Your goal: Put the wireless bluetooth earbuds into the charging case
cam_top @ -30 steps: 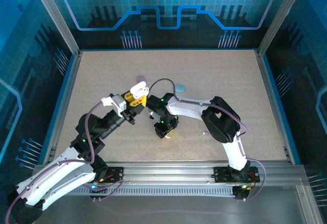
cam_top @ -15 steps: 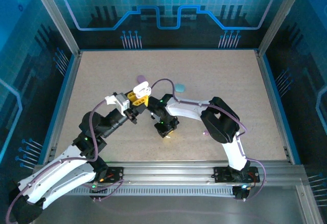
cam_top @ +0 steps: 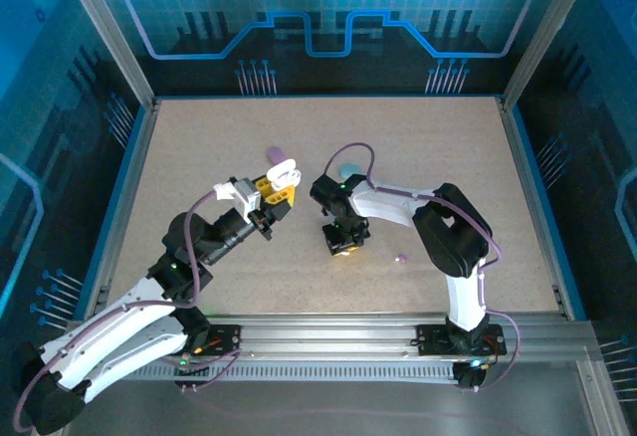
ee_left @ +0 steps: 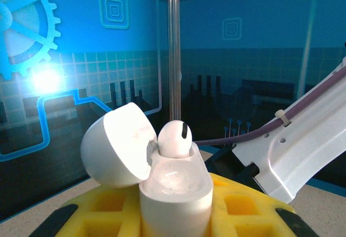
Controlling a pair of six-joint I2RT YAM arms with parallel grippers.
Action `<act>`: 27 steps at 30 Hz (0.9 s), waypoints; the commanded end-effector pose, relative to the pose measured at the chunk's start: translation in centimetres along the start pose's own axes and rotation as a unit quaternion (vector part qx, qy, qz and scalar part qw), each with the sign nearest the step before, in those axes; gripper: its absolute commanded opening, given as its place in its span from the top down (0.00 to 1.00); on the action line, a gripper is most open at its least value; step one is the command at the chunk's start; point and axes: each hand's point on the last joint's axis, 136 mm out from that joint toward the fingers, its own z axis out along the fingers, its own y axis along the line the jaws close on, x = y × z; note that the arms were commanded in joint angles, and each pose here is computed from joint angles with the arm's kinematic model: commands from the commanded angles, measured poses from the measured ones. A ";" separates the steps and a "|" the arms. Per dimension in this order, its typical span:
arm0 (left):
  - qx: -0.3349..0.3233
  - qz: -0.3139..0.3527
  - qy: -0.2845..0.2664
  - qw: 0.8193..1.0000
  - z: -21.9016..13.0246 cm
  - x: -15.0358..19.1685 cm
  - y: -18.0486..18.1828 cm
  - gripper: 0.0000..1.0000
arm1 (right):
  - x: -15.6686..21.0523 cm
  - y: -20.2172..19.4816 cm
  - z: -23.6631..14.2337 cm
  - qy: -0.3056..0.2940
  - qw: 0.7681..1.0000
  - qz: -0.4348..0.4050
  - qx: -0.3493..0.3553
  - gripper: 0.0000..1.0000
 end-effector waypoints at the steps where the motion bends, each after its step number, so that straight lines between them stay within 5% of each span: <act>1: 0.013 -0.008 -0.043 0.999 0.0 -2.9 -0.6 0.77 | -0.1 0.4 -0.2 -0.004 1.000 -0.006 -0.001 0.64; 16: 0.011 -0.010 -0.041 0.999 0.0 -2.7 -0.5 0.77 | 1.3 1.2 -0.2 0.037 0.999 0.001 -0.026 0.61; 27: 0.010 -0.010 -0.041 0.999 -0.1 -2.7 -0.4 0.77 | -0.1 0.5 -3.0 -0.011 1.000 0.000 -0.002 0.59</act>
